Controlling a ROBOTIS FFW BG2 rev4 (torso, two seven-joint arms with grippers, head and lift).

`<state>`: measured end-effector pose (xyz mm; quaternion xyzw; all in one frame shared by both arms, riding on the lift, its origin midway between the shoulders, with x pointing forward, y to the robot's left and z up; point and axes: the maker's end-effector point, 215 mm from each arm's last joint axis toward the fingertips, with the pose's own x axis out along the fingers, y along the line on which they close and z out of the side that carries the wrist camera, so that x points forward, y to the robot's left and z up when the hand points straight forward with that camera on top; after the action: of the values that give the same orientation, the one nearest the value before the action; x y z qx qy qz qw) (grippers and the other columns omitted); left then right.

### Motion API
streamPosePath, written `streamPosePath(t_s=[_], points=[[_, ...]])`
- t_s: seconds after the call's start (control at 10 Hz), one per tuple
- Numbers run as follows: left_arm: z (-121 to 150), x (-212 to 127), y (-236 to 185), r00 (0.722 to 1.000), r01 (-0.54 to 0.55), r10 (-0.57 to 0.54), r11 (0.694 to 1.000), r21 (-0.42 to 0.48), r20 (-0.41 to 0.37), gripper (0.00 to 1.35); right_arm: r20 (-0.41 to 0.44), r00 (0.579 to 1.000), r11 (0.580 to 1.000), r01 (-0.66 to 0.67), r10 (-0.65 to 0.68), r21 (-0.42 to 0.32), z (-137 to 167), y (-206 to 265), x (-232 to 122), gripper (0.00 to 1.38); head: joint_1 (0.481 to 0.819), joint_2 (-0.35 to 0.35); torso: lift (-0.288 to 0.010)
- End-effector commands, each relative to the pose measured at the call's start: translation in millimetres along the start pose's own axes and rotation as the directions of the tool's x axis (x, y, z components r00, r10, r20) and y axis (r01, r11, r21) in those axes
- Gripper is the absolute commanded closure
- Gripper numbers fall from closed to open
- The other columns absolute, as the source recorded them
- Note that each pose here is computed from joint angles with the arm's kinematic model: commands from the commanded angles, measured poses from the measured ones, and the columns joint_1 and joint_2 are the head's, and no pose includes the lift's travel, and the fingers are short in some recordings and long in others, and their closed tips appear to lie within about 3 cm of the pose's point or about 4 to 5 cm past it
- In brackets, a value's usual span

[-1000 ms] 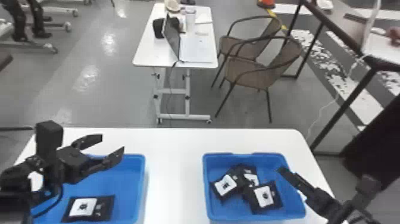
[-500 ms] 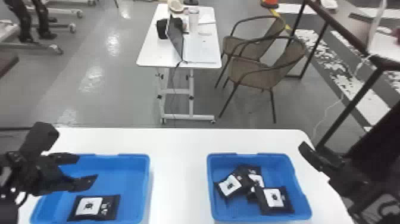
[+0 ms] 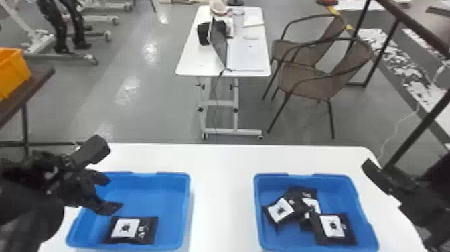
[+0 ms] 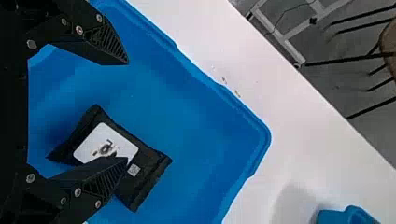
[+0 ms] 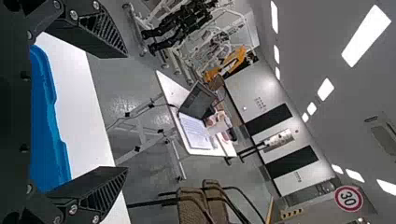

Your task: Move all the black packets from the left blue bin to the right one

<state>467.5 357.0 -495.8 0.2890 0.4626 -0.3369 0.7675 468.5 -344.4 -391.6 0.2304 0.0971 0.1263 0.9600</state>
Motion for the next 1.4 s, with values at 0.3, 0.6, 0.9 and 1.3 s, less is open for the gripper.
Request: streamPosePath(t_s=[0.3, 0.6, 0.9, 1.3], points=[[-23.9, 44.9, -20.6, 0.971, 0.126, -0.085, 0.976, 0.18, -0.224, 0.32, -0.005, 1.0, 0.999, -0.005, 0.005, 0.033, -7.6, 0.2, 0.8, 0.16, 0.695, 0.012, 0.0], [-44.1, 53.2, -35.5, 0.941, 0.216, -0.151, 0.957, 0.192, -0.303, 0.32, -0.003, 1.0, 0.998, -0.01, 0.01, 0.064, -12.7, -0.2, 0.9, 0.16, 0.695, 0.012, 0.0], [-60.2, 61.9, -49.3, 0.912, 0.272, -0.187, 0.942, 0.197, -0.365, 0.32, -0.003, 1.0, 0.997, -0.011, 0.011, 0.075, -15.0, -0.8, 0.8, 0.16, 0.695, 0.019, 0.0], [-65.8, 61.4, -35.7, 0.914, 0.237, -0.147, 0.95, 0.204, -0.379, 0.32, -0.003, 1.0, 0.995, -0.02, 0.02, 0.094, -19.5, 1.0, 1.9, 0.16, 0.695, 0.03, 0.0]])
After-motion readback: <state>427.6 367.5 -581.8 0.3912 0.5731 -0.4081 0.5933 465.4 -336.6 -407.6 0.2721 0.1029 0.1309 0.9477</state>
